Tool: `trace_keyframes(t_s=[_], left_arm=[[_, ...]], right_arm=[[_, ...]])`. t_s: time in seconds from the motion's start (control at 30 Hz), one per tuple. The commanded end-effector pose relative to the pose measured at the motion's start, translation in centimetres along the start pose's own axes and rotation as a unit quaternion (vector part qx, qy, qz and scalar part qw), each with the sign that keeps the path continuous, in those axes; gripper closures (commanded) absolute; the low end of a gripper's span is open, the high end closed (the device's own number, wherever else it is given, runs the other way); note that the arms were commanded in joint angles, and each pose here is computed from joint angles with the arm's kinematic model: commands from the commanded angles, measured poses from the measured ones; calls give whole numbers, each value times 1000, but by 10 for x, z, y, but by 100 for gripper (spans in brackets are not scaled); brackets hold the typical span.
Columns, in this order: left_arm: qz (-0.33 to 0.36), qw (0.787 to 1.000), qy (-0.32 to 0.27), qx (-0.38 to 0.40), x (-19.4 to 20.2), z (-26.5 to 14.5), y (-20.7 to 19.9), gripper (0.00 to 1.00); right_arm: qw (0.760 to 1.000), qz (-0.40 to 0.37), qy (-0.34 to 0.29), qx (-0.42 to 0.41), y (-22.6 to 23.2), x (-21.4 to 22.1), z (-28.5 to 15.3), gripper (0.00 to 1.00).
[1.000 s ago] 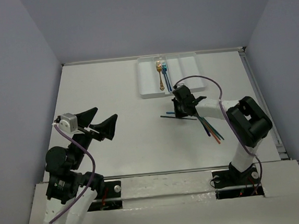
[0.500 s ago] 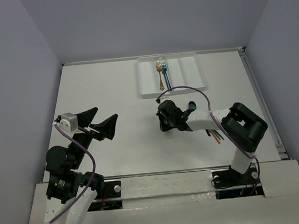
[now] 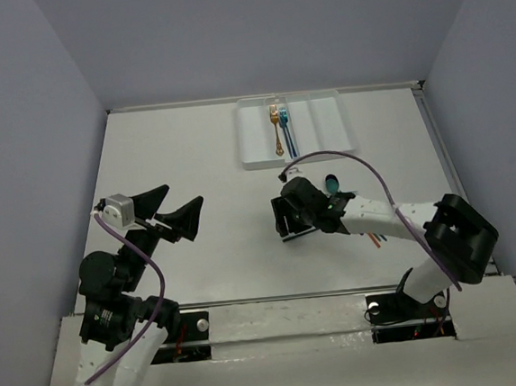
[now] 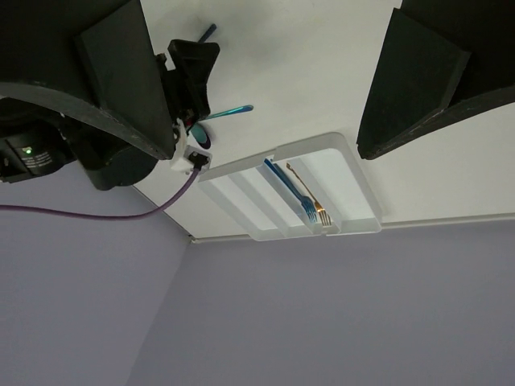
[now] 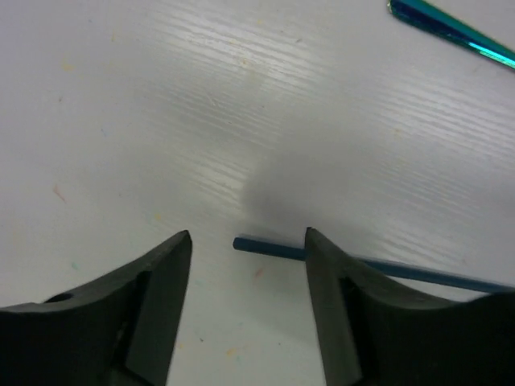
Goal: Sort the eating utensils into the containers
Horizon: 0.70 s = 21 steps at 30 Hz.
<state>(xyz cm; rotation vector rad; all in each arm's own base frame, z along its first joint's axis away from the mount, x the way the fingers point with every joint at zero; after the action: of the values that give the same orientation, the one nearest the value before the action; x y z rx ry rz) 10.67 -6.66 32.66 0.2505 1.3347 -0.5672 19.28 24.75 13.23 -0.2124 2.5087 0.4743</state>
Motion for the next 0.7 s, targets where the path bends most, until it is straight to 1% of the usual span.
trace_keyframes(t_s=[0.0, 0.03, 0.07, 0.1, 0.17, 0.27, 0.43, 0.47, 0.53, 0.57, 0.67], left_arm=[[4, 999, -30, 16, -15, 1, -5, 1], [4, 999, -31, 16, -16, 1, -5, 1], [4, 999, -32, 17, -16, 1, -5, 1], [4, 999, -33, 17, -16, 0, -5, 1], [4, 999, -32, 16, -16, 0, -5, 1], [4, 999, -35, 17, -17, -1, -5, 1], [3, 999, -38, 20, -18, -2, -6, 1], [3, 999, -39, 19, -18, -2, -6, 1], [3, 999, -38, 21, -17, -2, -6, 1], [4, 999, -38, 20, -18, -2, -6, 1], [3, 999, -37, 17, -17, -1, -6, 1]], right_arm=[[997, 63, -46, 29, -9, 1, -28, 24], [994, 89, -50, 30, -10, 4, -30, 14], [994, 89, -51, 33, -14, 7, -33, 14], [991, 114, -57, 37, -16, 9, -37, 11], [987, 142, -48, 50, -25, 23, -37, 8], [981, 167, -27, 99, -41, 42, -37, 6], [972, 185, -23, 140, -54, 56, -32, 7], [974, 193, -37, 114, -48, 51, -28, 6], [975, 199, -40, 90, -47, 48, -22, 4], [975, 202, -45, 81, -44, 45, -19, 1], [973, 202, -60, 89, -38, 34, -14, 0]])
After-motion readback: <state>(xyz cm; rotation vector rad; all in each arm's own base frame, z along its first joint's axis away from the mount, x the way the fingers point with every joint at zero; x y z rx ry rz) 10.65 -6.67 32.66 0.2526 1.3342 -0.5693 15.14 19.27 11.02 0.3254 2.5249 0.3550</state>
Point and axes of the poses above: each gripper's point midway between its finger pads, its own z axis out along the fingers, its own y axis along the line the jaws close on, x = y × z, the point moved 10 cm from there along -z, back along the fingers, and after that the axes turned 8 degrees about z, right-handed, at the moved point
